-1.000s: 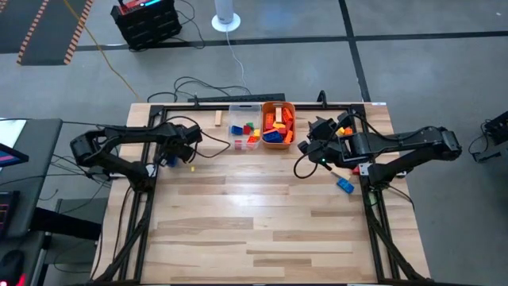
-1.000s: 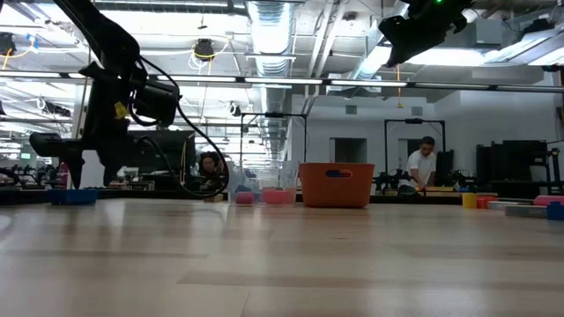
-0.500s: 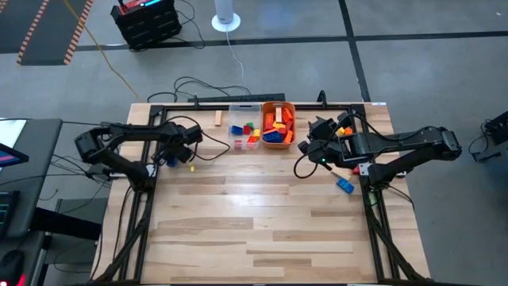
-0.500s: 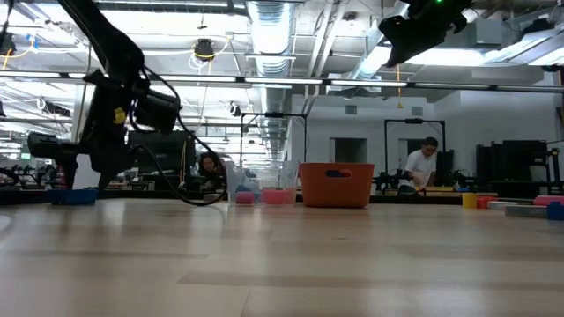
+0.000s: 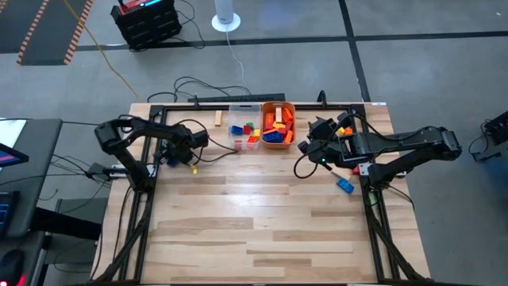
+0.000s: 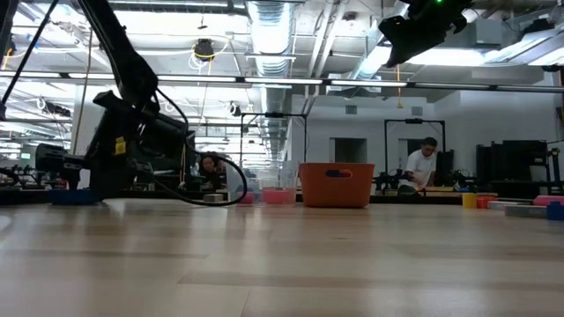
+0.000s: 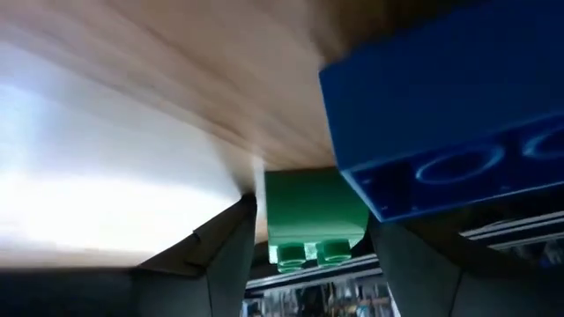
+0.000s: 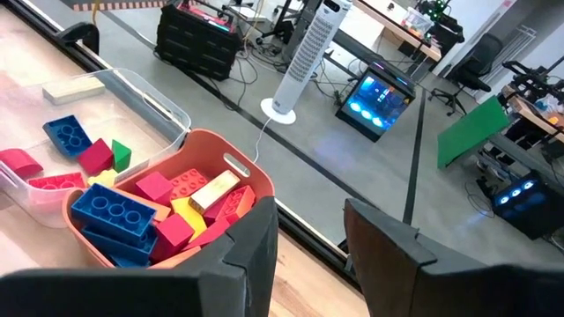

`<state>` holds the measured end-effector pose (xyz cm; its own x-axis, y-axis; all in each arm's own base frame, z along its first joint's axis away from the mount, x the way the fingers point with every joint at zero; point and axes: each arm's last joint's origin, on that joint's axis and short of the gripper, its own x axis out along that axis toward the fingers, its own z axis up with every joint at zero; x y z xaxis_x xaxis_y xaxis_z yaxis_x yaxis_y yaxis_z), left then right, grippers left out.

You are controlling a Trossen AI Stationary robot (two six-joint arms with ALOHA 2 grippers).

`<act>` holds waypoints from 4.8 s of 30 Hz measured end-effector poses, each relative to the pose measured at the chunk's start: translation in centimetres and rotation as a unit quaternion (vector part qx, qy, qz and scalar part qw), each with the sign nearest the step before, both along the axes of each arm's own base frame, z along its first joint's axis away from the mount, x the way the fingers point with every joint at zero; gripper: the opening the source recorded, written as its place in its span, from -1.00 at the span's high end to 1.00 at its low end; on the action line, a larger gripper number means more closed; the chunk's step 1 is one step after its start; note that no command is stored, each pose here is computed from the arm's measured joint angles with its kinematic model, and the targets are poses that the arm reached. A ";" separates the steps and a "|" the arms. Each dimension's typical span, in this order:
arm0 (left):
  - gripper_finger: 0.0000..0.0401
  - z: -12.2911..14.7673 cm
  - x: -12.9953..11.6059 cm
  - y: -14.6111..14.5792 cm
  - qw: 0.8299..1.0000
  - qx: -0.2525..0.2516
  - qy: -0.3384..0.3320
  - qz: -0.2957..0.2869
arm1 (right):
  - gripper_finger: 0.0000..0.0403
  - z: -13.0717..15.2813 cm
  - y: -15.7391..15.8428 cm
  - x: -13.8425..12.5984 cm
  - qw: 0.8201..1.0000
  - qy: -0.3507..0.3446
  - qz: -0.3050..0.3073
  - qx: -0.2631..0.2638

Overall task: Sort blocks by size
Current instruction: Put the green square game piece into the clear bin, then put the blue rectangle game piece into the orange bin

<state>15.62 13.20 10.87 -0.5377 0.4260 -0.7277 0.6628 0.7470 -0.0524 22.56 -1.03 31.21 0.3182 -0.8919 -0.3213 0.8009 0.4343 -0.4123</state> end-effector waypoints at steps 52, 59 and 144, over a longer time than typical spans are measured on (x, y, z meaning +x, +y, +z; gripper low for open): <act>0.34 14.4 16.8 -2.9 0.840 -0.121 -0.529 0.008 | 0.19 0.0 0.0 0.0 1.000 0.003 0.000 0.000; 0.18 15.9 17.3 0.8 0.756 -0.041 -0.638 0.143 | 0.19 -0.1 0.1 -0.1 1.000 0.005 0.002 0.000; 0.38 7.5 2.7 -0.9 0.654 0.132 -0.380 0.641 | 0.19 0.1 0.3 0.1 1.000 0.003 0.013 0.001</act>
